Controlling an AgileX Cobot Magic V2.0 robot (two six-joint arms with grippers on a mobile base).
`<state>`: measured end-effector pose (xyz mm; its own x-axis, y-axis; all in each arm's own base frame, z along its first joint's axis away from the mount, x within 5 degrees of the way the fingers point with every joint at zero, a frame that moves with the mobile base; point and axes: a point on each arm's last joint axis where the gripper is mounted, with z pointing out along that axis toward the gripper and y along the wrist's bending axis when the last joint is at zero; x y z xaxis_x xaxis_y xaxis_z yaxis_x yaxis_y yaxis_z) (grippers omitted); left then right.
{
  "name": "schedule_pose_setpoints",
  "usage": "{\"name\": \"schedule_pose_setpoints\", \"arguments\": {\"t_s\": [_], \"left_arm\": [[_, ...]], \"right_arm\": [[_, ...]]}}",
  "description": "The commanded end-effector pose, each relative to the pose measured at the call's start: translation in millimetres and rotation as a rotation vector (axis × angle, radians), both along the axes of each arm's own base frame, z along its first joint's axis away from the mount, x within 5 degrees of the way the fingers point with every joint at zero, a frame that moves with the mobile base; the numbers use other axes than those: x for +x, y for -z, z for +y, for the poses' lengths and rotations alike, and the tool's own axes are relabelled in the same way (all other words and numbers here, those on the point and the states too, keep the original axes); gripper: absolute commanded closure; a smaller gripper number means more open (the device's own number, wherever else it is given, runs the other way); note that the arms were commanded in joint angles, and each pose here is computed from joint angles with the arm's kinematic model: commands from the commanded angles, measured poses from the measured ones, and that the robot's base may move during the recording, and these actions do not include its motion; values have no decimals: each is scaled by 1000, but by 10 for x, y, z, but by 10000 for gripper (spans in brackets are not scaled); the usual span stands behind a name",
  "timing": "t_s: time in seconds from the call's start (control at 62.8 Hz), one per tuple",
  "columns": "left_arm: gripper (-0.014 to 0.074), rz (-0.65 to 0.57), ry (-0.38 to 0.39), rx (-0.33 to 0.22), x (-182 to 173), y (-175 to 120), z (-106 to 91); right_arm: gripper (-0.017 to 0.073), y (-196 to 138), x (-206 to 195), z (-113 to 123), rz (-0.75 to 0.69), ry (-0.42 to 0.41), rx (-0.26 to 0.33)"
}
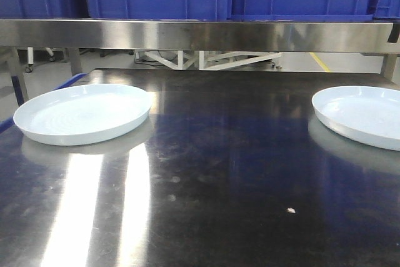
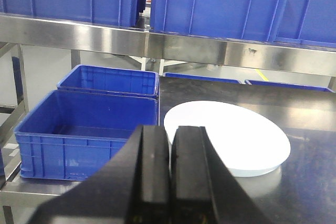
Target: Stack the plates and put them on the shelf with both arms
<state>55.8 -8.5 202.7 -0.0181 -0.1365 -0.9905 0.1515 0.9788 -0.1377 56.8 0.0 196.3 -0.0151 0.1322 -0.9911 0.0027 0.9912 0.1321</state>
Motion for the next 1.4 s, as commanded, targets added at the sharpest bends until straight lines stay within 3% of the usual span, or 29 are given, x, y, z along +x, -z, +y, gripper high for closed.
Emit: {"name": "schedule_pose_setpoints", "arguments": {"t_s": [0.0,0.127,0.207,0.287,0.414,0.542,0.685,0.812,0.956,1.386], "left_arm": [[503,-82,2,-20,-6,-19,-1],[503,-84,2,-21,-7,-25,-1],[503,-99,-1,54,-7,-54,-2],[503,-103,-1,49,1,-204,-2],[503,-40,-9,46,73,-667,-4],[503,139,-28,72,268,-1306,-13],[503,348,-75,150,576,-2010,-7],[503,461,-94,221,912,-2398,-28],[503,519,-78,296,1211,-2528,-69],[503,571,-32,263,1595,-2381,-176]], "right_arm": [[507,-157,-30,-2,-135,4,-12],[507,-157,-30,-2,-135,4,-12],[507,-157,-30,-2,-135,4,-12],[507,-157,-30,-2,-135,4,-12],[507,-157,-30,-2,-135,4,-12],[507,-157,-30,-2,-135,4,-12],[507,-157,-30,-2,-135,4,-12],[507,-157,-30,-2,-135,4,-12],[507,-157,-30,-2,-135,4,-12],[507,-157,-30,-2,-135,4,-12]]}}
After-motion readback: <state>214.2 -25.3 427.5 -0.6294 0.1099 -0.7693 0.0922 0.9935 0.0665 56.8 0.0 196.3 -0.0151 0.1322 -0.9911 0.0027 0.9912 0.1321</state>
